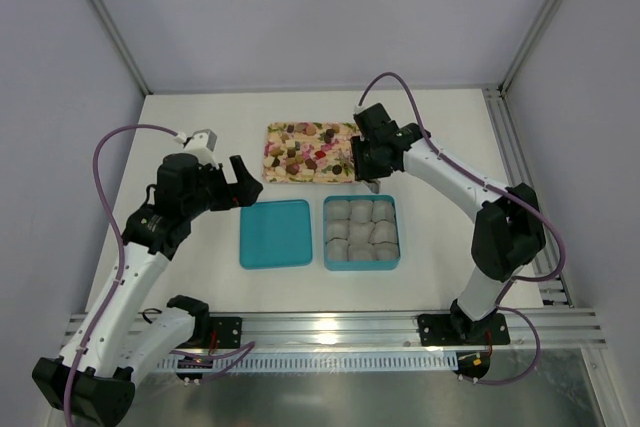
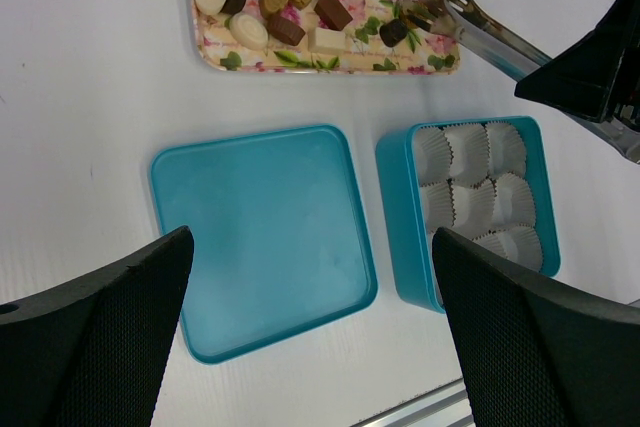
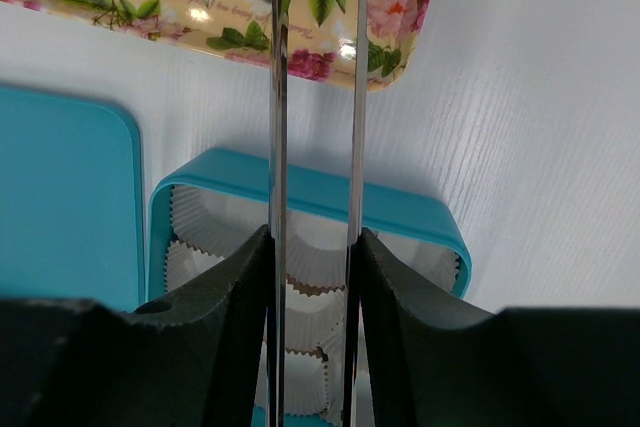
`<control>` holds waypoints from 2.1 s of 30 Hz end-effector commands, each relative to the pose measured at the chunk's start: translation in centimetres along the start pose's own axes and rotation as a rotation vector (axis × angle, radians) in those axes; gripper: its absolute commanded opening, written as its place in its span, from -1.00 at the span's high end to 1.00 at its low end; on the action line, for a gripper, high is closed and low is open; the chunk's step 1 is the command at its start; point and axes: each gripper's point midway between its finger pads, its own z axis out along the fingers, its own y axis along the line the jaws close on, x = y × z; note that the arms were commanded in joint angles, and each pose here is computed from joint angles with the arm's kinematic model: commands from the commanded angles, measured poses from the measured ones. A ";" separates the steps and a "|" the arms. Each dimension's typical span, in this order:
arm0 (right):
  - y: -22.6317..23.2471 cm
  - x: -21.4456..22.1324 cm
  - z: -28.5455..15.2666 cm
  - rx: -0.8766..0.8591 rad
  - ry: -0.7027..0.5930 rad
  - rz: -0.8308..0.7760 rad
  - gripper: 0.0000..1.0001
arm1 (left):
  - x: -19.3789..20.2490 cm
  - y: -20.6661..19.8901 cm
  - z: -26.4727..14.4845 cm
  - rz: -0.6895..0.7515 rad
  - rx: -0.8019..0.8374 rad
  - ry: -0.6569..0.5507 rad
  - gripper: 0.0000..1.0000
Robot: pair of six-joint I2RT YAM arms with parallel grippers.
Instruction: Pack the chocolate
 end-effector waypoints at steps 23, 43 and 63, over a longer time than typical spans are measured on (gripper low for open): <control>0.0 -1.4 -1.4 0.008 -0.052 -0.031 0.53 | -0.6 -0.3 0.1 0.003 0.016 -0.020 -0.99; 0.8 -0.6 -8.0 -0.116 -0.111 -0.029 0.62 | -0.8 -0.1 0.0 0.005 0.004 -0.031 -0.99; 2.9 9.7 -12.5 -0.342 0.042 -0.062 0.65 | -0.6 0.0 0.1 0.004 0.000 -0.022 -1.00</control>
